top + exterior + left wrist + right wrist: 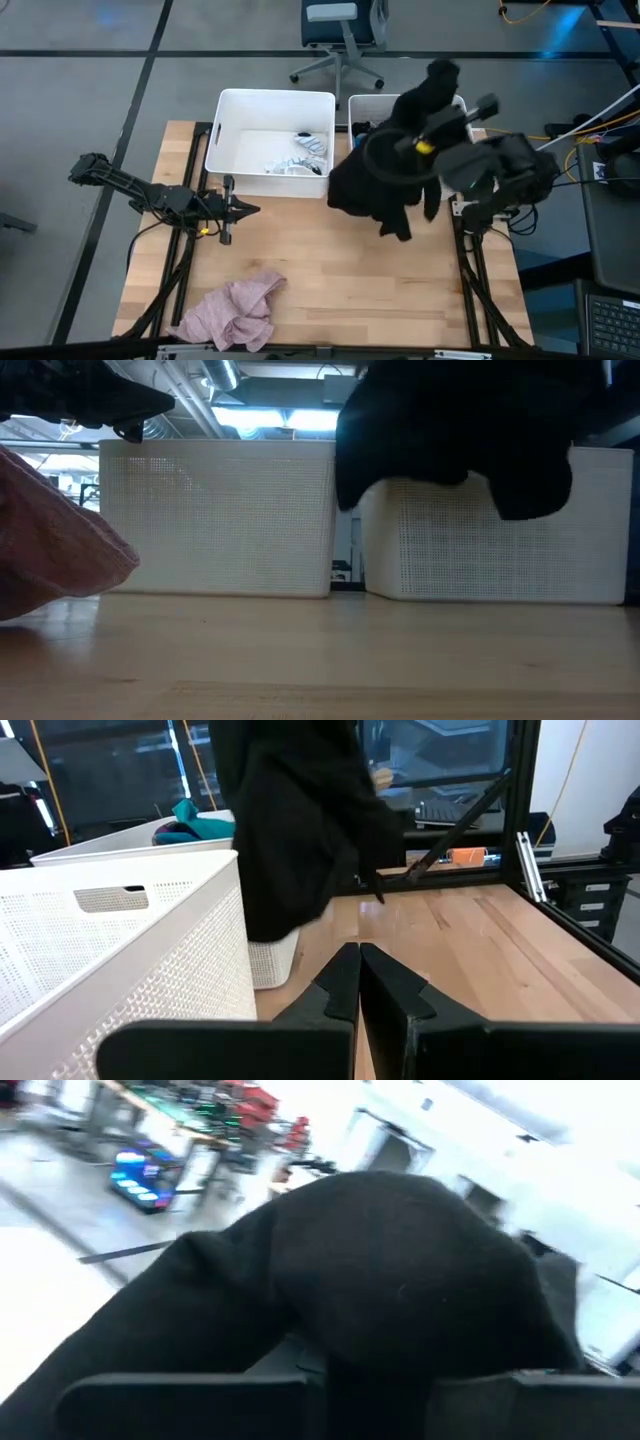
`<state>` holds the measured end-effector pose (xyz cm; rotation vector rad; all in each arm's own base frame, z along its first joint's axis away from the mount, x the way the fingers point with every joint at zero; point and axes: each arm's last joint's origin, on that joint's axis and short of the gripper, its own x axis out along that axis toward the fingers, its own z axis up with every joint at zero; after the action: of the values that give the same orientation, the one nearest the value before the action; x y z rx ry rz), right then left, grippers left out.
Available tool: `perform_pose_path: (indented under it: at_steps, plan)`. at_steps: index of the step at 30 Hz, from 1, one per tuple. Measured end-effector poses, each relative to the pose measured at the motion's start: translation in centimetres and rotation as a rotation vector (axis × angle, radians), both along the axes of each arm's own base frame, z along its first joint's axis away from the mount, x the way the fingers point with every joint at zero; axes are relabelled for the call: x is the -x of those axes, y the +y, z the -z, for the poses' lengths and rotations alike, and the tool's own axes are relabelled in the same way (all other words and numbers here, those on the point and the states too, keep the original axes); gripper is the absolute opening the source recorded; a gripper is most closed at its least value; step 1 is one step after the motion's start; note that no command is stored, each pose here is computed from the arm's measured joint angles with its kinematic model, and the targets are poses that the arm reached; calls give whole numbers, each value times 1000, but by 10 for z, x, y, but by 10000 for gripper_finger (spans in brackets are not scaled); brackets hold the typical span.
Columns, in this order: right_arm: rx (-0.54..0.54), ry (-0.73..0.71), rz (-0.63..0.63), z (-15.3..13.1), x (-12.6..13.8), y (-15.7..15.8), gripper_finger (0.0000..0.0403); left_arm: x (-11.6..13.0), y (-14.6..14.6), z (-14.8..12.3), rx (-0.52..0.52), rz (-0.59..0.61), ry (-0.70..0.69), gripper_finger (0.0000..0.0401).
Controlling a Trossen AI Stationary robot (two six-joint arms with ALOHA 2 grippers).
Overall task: Sort clothes
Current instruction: Put the black shirt into the right white bin
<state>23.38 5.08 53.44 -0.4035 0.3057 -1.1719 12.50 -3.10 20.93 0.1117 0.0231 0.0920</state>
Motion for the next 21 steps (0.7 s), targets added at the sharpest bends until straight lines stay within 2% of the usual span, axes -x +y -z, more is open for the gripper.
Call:
perform_pose_path:
  at_steps: [5,13,15,18,21]
  plan:
    - [27,0,118,-21,8,-21,50,0,0,0,-6,0,-2,1]
    - [55,126,261,-47,2,-58,50,0,0,-2,-10,0,-18,1]
    - [69,144,263,-60,3,-66,50,0,0,-3,-12,0,-29,1]
    - [122,89,195,-76,9,-76,50,0,0,-3,-42,0,-29,1]
    - [169,62,201,-85,17,-88,50,0,0,-4,-72,-3,-30,1]
